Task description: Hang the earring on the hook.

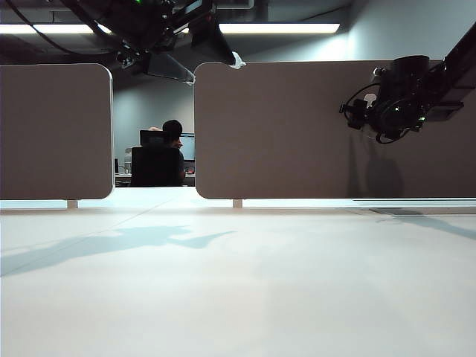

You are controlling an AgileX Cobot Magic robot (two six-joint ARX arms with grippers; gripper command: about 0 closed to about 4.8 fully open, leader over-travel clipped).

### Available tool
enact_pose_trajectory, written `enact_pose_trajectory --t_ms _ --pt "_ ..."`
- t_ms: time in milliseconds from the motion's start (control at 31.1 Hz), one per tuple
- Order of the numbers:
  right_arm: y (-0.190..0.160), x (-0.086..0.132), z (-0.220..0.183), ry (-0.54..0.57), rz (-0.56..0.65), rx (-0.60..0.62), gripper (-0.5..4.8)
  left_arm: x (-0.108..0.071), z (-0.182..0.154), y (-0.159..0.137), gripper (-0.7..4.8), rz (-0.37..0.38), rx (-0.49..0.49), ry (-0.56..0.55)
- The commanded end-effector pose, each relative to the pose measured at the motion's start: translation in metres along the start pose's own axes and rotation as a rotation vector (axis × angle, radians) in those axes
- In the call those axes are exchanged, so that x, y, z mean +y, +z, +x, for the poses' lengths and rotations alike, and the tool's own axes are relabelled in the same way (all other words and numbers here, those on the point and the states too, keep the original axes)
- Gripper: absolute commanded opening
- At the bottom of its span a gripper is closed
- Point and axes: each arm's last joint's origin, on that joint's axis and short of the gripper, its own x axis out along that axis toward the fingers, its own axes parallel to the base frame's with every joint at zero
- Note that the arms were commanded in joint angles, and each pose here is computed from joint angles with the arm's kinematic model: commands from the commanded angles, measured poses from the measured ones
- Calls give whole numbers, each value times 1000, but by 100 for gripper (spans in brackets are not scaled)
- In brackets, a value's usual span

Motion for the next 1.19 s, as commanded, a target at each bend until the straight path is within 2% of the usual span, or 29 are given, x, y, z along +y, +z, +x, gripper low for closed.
enact_pose_trajectory --t_ms 32,193,225,321,611,675,739,772,804,900,964,997,1093,1190 --pt "14 7 -2 27 -42 -17 244 -1 -1 4 479 5 -16 -4" --pt "24 9 -6 16 -92 19 259 -1 -2 3 479 1 -4 -4" --pt "26 10 -7 9 -99 53 277 -1 -2 3 479 1 -2 -5" --pt "34 13 -15 -13 -160 175 277 -1 -4 5 479 -9 -8 -4" --pt "72 19 -36 -48 -142 270 257 -4 -17 15 479 -28 -38 -5" --pt "79 22 -45 -63 -133 345 197 -6 -22 20 479 -24 -54 -5" --pt "88 26 -56 -71 -121 420 97 -7 -31 27 479 -19 -74 -4" --pt "92 28 -60 -64 -115 445 39 -9 -37 31 462 -17 -83 -3" --pt "99 32 -66 -50 -112 473 -9 -10 -42 34 414 -16 -90 2" --pt "123 43 -84 -29 -104 484 -2 -13 -64 43 203 -16 -92 50" --pt "143 53 -96 -19 -110 465 -2 -15 -78 49 86 -16 -97 103" --pt "157 59 -105 -12 -113 443 -2 -16 -88 52 0 -15 -104 144" --pt "192 79 -132 45 -131 385 -2 -20 -112 60 -6 -9 -126 199" --pt "228 101 -164 100 -163 305 -2 -27 -139 69 -5 -3 -166 201"
